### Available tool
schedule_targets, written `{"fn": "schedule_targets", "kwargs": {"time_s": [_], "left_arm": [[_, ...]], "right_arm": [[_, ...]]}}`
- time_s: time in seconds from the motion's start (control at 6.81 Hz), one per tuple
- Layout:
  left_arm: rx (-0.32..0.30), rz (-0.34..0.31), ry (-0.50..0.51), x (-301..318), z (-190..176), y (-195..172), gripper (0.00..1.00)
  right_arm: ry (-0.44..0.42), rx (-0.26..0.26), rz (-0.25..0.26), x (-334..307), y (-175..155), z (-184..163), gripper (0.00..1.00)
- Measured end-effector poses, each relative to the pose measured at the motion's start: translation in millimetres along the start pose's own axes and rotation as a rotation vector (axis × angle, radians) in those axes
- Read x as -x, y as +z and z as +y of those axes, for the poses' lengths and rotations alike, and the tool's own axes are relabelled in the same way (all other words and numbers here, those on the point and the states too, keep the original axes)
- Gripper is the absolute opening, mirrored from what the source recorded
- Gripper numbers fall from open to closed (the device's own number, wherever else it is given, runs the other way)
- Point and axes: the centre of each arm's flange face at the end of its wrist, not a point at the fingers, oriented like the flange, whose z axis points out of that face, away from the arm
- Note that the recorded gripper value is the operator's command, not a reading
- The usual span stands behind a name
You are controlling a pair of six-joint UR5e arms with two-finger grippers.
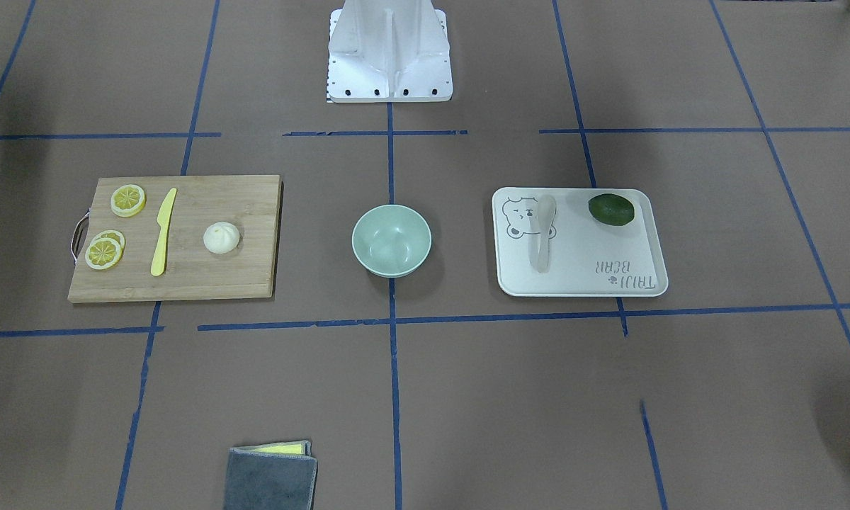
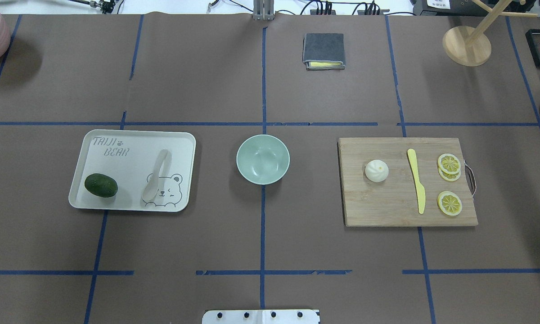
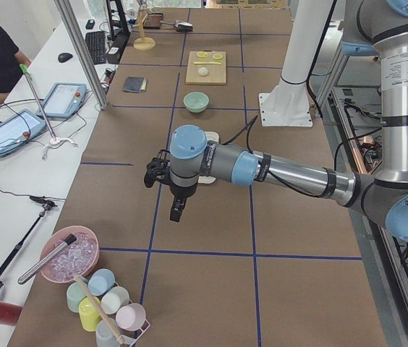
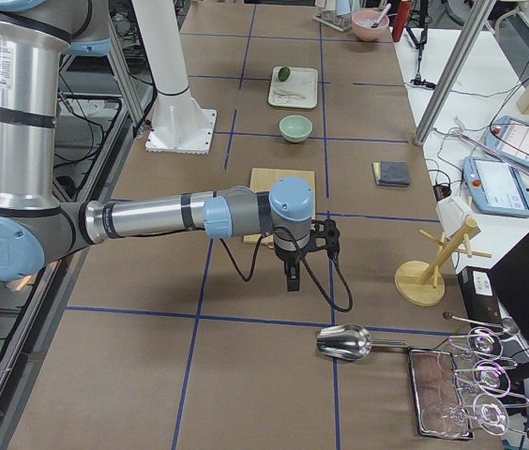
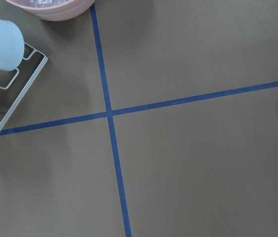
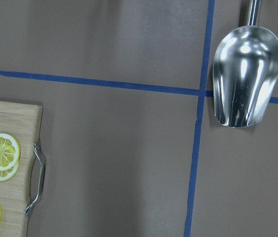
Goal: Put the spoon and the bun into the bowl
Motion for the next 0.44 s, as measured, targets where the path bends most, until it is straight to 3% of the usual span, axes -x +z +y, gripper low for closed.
{"fn": "schedule_targets", "kwargs": {"time_s": [0.44], "left_arm": [[0.001,0.052,0.012,-2.7,1.1,6.7,1.00]], "right_arm": [[-0.040,-0.022,0.000,2.8,-1.0,-1.1,1.00]]}}
